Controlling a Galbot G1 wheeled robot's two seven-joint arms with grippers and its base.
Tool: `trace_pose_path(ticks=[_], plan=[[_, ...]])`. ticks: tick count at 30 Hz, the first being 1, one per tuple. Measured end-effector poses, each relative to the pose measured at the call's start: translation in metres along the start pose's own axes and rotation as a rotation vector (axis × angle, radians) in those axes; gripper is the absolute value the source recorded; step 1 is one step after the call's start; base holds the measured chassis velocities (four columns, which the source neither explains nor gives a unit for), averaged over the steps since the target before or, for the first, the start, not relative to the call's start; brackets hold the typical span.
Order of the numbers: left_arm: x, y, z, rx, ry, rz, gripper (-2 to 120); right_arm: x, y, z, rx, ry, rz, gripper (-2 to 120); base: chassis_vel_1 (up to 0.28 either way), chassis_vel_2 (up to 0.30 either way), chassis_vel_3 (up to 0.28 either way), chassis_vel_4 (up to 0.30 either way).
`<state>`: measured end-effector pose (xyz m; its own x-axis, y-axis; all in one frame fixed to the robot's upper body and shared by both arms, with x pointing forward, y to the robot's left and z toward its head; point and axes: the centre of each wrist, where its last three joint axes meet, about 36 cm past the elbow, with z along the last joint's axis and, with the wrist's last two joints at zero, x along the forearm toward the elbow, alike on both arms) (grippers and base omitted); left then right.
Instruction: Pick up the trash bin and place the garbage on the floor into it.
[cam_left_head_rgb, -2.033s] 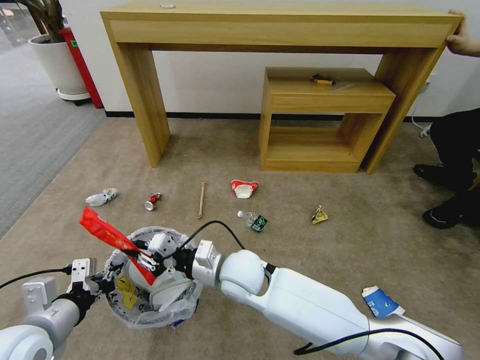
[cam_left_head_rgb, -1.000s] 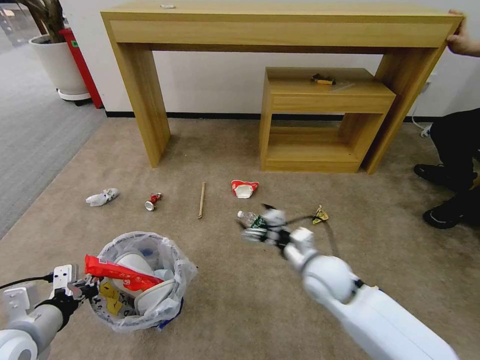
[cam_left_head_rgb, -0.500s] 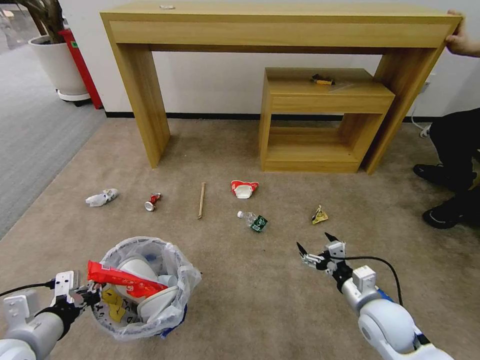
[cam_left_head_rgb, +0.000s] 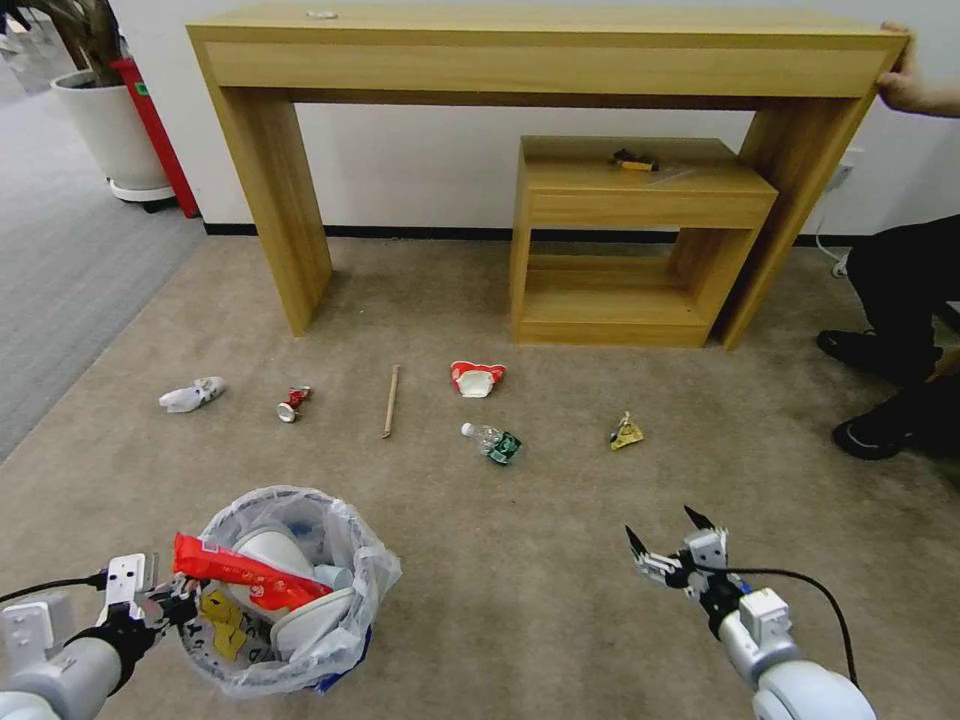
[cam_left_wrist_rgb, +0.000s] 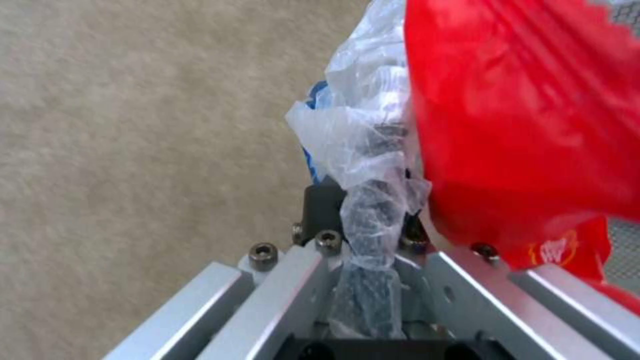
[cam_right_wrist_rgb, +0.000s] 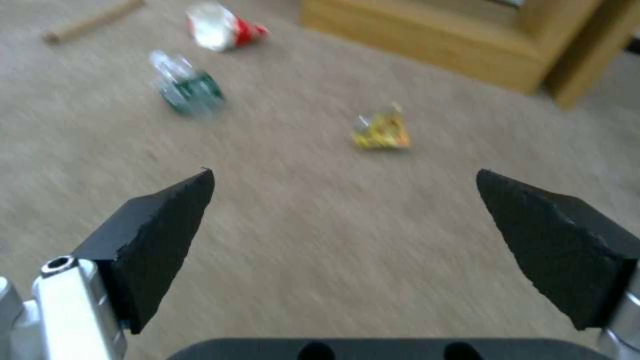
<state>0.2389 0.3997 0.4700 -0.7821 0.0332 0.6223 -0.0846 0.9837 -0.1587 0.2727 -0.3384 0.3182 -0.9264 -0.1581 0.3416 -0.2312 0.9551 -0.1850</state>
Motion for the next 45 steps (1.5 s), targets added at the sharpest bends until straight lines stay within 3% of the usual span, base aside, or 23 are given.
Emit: trace_pose_path(ticks=[8, 16, 30, 45], plan=[[0.003, -0.002, 0.003, 0.001, 0.007, 0.001, 0, 0.000, -0.009, 0.053, -0.029, 0.116, 0.049, 100, -0.255, -0.253, 0.244, 0.247], [0.009, -0.002, 0.004, -0.004, 0.012, -0.005, 0, -0.011, 0.002, 0.108, -0.080, 0.255, 0.032, 100, -0.093, -0.109, 0.109, 0.082], [0.008, -0.007, 0.001, -0.015, 0.004, 0.001, 0, -0.051, 0.021, 0.117, -0.164, 0.282, -0.037, 100, 0.015, 0.017, -0.010, -0.006], [0.008, -0.006, -0.003, -0.022, -0.003, 0.005, 0, -0.064, 0.024, 0.125, -0.194, 0.348, 0.017, 98, 0.000, 0.000, 0.000, 0.000]])
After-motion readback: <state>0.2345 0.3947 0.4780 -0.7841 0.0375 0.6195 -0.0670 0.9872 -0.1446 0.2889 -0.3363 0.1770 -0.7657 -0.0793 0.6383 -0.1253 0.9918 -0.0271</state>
